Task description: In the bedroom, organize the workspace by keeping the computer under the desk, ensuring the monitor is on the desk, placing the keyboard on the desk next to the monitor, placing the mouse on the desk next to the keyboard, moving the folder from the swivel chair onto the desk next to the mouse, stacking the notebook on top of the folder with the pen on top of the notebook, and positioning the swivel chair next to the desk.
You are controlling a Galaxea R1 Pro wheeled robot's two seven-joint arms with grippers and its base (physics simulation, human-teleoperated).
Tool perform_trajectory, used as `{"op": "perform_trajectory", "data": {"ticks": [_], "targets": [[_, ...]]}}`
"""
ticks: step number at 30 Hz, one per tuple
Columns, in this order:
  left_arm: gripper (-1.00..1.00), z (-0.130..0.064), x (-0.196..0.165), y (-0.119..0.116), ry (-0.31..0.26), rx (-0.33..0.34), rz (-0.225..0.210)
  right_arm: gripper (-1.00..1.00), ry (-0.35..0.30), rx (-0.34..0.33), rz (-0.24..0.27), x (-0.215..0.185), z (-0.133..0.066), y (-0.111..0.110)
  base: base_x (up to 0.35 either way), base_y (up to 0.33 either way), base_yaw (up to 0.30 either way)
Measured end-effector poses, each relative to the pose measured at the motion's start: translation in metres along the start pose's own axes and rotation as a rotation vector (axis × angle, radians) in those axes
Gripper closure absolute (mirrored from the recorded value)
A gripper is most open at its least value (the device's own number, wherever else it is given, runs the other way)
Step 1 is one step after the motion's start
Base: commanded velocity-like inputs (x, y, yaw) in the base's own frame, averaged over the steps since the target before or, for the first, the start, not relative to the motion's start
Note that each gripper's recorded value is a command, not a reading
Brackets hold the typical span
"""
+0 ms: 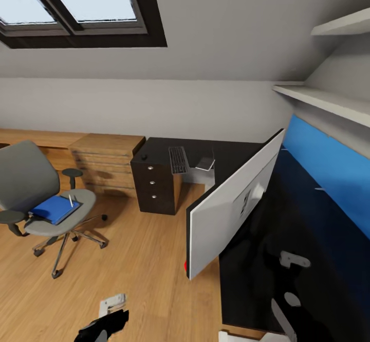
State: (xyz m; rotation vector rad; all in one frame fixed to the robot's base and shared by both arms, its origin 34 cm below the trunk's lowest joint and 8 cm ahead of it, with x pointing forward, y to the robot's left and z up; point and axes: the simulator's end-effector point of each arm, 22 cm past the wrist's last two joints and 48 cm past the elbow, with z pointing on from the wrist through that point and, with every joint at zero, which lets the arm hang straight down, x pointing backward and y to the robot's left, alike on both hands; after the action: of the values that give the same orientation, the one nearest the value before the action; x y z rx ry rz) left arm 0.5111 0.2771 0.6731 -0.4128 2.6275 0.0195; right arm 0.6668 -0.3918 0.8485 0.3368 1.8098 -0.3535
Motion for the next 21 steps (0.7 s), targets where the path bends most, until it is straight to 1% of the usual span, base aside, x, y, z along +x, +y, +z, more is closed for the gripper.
{"op": "perform_trajectory", "data": {"ticks": [1,2,3,5,6,9,11,13,15,17,21], "targets": [[-1.0,0.0,-0.012,-0.003,-0.016,0.008,-0.002,-1.0,0.008,-0.001,-0.004,-0.003,0.005,0.001,0.0,0.0,0.0],[-1.0,-0.008,-0.058,-0.021,-0.086,0.051,-0.017,-1.0,0.041,-0.009,-0.021,-0.019,0.023,0.007,0.0,0.0,0.0],[-1.0,-0.011,-0.074,-0.027,-0.109,0.066,-0.023,-1.0,0.046,-0.012,-0.022,-0.022,0.028,0.008,0.0,0.0,0.0],[-1.0,-0.014,-0.086,-0.033,-0.117,0.082,-0.031,-1.0,0.06,-0.02,-0.027,-0.024,0.032,0.012,0.0,0.0,0.0],[-1.0,-0.016,-0.092,-0.036,-0.112,0.093,-0.039,-1.0,0.075,-0.028,-0.032,-0.024,0.035,0.014,0.0,0.0,0.0],[-1.0,-0.016,-0.097,-0.039,-0.1,0.107,-0.052,-1.0,0.095,-0.045,-0.037,-0.021,0.039,0.018,0.0,0.0,0.0],[-1.0,-0.018,-0.098,-0.039,-0.095,0.11,-0.053,-1.0,0.126,-0.07,-0.043,-0.009,0.038,0.022,0.0,0.0,0.0],[-1.0,-0.018,-0.099,-0.038,-0.094,0.109,-0.053,-1.0,0.166,-0.078,-0.057,0.011,0.034,0.02,0.0,0.0,0.0],[-1.0,-0.018,-0.1,-0.036,-0.093,0.106,-0.055,-1.0,0.185,-0.08,-0.065,0.023,0.031,0.018,0.0,0.0,0.0],[-1.0,-0.018,-0.102,-0.029,-0.095,0.096,-0.054,-1.0,0.165,-0.082,-0.06,0.025,0.03,0.018,0.0,0.0,0.0],[-1.0,-0.016,-0.1,-0.026,-0.091,0.09,-0.052,-1.0,0.141,-0.082,-0.052,0.022,0.03,0.018,0.041,0.0,0.0]]}}
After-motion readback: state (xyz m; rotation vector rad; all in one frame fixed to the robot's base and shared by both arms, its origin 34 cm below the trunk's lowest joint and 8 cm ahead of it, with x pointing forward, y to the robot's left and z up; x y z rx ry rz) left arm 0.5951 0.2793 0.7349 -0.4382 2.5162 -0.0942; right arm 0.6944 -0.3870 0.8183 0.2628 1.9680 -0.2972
